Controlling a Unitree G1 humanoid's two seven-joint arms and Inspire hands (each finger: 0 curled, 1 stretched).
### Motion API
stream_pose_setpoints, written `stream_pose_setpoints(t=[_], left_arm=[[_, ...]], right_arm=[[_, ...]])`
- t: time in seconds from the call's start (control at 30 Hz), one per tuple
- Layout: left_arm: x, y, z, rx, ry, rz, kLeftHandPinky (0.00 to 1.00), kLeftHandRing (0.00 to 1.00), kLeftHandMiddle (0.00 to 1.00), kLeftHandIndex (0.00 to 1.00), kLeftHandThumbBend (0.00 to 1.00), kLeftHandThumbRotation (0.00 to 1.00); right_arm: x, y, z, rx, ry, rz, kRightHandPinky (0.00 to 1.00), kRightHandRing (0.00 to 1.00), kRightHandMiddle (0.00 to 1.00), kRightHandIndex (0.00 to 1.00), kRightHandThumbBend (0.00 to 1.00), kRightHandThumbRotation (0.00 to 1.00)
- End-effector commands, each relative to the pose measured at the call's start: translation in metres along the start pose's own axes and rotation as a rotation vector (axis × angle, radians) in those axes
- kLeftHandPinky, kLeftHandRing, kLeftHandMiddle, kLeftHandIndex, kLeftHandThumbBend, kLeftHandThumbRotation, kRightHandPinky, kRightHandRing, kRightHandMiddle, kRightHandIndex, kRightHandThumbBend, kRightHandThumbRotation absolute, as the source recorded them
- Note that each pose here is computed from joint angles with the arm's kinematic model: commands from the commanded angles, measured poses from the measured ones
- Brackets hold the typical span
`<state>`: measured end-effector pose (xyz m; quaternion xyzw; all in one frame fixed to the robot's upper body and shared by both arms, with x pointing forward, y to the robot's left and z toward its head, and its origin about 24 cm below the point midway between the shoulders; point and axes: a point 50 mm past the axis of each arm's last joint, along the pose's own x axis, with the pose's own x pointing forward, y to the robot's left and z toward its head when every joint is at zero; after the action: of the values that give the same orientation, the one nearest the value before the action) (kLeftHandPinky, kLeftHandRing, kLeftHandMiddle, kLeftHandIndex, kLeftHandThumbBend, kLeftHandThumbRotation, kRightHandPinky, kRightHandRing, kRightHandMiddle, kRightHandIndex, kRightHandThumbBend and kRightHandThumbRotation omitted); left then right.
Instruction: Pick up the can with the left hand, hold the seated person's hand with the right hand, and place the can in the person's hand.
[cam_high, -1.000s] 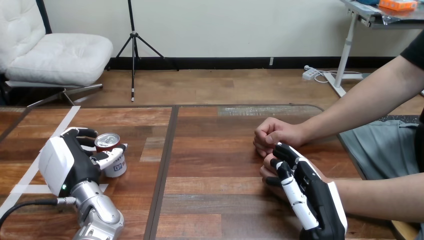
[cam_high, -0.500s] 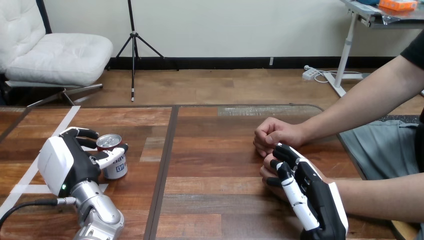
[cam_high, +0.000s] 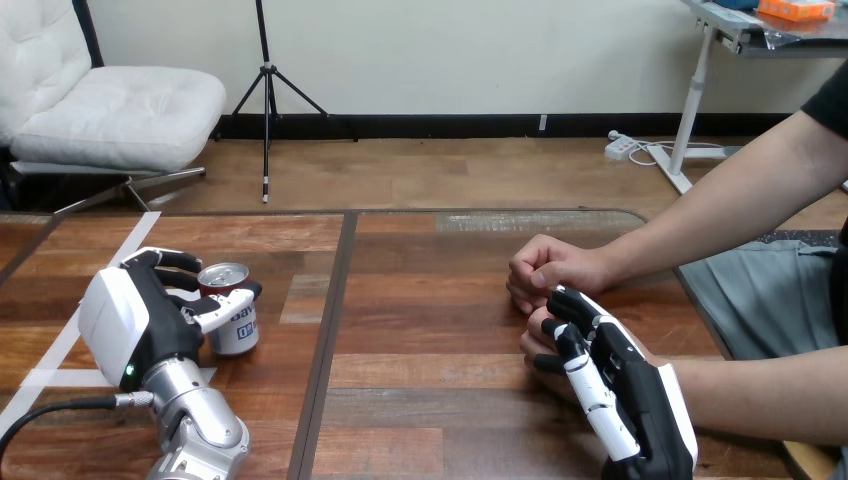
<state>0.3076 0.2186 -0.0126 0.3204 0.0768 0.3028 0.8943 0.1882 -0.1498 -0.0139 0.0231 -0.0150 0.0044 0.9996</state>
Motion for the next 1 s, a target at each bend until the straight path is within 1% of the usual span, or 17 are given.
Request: stream_pose_setpoints(t=[0.0,0.1,0.23,0.63,0.97], left_arm=[[0.0136,0.0045,0.0283,-0.059,-0.103,0.034,0.27,0.35,0.43,0.47,0.73,0.0],[0.0131,0.0035,0.0287,-0.066,-0.099,0.023,0.27,0.35,0.43,0.47,0.72,0.0],[0.012,0.003,0.0299,-0.074,-0.114,0.022,0.28,0.36,0.43,0.46,0.71,0.0],[0.0079,0.0007,0.0305,-0.087,-0.138,0.015,0.34,0.4,0.45,0.46,0.7,0.0],[0.0036,-0.0021,0.0292,-0.091,-0.152,-0.001,0.32,0.38,0.44,0.46,0.71,0.0]], right_arm=[[0.0089,-0.0031,0.0145,-0.012,-0.069,-0.004,0.76,0.85,0.87,0.84,0.58,0.66],[0.0089,-0.003,0.0143,-0.013,-0.068,-0.003,0.76,0.85,0.87,0.84,0.57,0.66],[0.009,-0.0026,0.0142,-0.01,-0.067,-0.004,0.76,0.85,0.87,0.84,0.57,0.65],[0.0095,-0.002,0.0143,0.0,-0.069,-0.007,0.76,0.84,0.86,0.83,0.57,0.65],[0.01,-0.0015,0.0143,-0.001,-0.069,-0.006,0.76,0.84,0.86,0.83,0.58,0.65]])
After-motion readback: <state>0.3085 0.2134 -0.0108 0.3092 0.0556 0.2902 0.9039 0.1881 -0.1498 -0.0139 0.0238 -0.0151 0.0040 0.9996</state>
